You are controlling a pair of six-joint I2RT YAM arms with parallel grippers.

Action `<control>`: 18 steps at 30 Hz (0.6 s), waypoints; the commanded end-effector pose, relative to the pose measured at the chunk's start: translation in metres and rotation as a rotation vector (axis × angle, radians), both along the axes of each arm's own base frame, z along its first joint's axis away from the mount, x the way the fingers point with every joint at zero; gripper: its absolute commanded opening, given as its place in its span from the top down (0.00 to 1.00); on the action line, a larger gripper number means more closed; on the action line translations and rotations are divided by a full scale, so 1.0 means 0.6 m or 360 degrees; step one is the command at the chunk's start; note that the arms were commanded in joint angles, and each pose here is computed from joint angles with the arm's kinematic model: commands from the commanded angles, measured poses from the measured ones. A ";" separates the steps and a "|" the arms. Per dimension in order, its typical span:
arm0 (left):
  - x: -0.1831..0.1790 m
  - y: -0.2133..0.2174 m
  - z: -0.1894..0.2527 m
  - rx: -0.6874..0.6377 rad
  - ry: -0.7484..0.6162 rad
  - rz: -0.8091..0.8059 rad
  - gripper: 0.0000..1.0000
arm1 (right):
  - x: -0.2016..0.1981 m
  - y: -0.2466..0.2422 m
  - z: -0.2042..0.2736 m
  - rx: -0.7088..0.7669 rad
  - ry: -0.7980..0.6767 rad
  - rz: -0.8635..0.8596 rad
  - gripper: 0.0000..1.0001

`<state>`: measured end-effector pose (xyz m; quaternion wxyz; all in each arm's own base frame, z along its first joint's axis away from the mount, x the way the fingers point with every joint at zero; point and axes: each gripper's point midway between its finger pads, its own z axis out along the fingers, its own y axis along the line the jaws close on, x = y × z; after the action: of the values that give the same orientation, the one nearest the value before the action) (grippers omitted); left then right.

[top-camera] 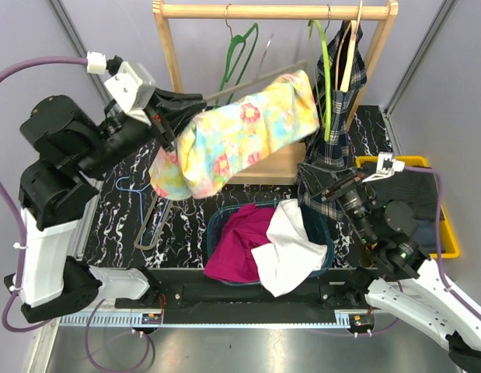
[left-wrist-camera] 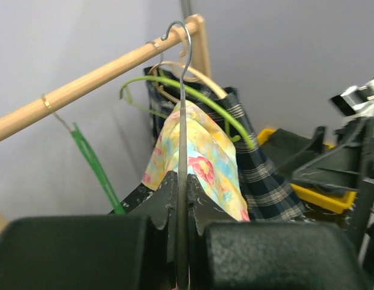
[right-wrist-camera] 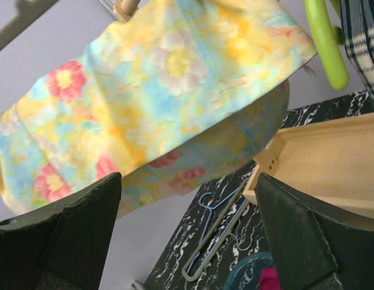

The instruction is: Remove the skirt from the hanger

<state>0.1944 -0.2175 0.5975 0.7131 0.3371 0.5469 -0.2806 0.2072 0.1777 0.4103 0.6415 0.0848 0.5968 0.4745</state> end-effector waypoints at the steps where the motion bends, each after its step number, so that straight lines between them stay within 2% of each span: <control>1: -0.081 0.035 0.059 -0.0135 -0.0156 -0.0169 1.00 | -0.020 -0.007 0.053 0.0400 -0.0100 0.0095 0.00; 9: -0.114 0.064 0.057 -0.0167 -0.0153 -0.0185 1.00 | -0.017 -0.010 0.047 0.0786 -0.0087 0.0172 0.00; 14: -0.123 0.068 0.068 -0.0195 -0.0164 -0.0210 1.00 | 0.004 0.025 0.032 0.0828 -0.0012 0.0241 0.00; 18: -0.125 0.069 0.069 -0.0208 -0.0149 -0.0214 1.00 | 0.009 0.032 0.046 0.0890 -0.0060 0.0273 0.00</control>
<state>0.1302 -0.1794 0.6038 0.7049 0.3519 0.5221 -0.3265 0.2167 0.2010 0.4121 0.5685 0.1884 0.4904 0.6331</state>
